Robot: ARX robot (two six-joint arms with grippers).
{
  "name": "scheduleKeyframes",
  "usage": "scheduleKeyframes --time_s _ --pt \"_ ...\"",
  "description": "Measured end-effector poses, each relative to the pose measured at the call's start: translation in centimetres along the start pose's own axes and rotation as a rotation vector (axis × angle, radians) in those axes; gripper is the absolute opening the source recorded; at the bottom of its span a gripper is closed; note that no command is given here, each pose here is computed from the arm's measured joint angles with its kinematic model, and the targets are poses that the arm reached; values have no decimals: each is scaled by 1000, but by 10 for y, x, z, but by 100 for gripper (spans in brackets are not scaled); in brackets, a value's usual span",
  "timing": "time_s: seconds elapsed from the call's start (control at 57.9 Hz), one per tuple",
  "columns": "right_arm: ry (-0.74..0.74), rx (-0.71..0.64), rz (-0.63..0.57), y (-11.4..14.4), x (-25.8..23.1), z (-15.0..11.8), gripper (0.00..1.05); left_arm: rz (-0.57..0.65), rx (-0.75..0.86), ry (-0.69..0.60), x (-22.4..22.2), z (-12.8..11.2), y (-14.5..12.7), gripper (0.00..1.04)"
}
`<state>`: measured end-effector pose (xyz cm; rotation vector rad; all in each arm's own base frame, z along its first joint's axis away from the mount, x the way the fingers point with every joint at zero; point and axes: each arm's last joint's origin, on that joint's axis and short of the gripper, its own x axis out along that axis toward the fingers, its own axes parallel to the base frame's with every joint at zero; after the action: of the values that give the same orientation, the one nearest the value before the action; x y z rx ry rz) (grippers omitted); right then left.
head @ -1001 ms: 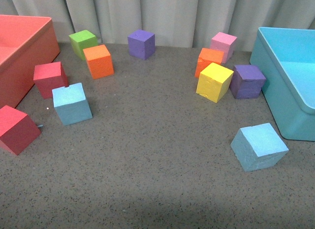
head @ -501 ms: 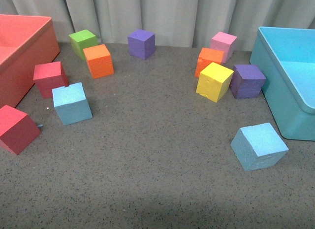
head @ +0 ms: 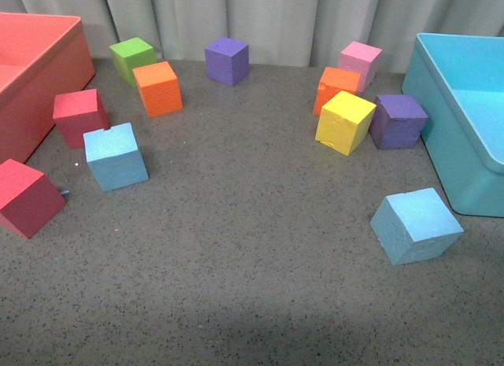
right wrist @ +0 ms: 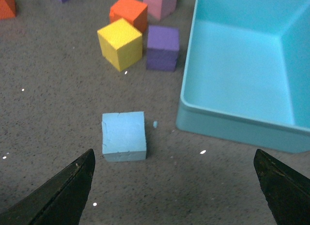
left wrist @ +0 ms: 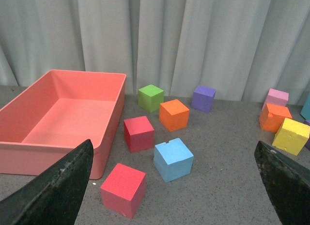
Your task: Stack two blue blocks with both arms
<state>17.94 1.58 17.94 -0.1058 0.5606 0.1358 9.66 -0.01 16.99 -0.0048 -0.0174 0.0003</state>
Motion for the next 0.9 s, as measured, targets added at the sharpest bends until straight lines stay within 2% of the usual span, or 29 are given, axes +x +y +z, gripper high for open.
scheduleKeyframes --time_s 0.173,0.483,0.656,0.897 --pt "196 63 53 2 46 17 95 0 0 0 0 0 0 98" --pt "483 132 110 24 109 7 95 0 0 0 0 0 0 98" --pt "566 108 63 30 132 -2 95 0 0 0 0 0 0 98" --pt "615 70 63 42 170 -7 95 0 0 0 0 0 0 98"
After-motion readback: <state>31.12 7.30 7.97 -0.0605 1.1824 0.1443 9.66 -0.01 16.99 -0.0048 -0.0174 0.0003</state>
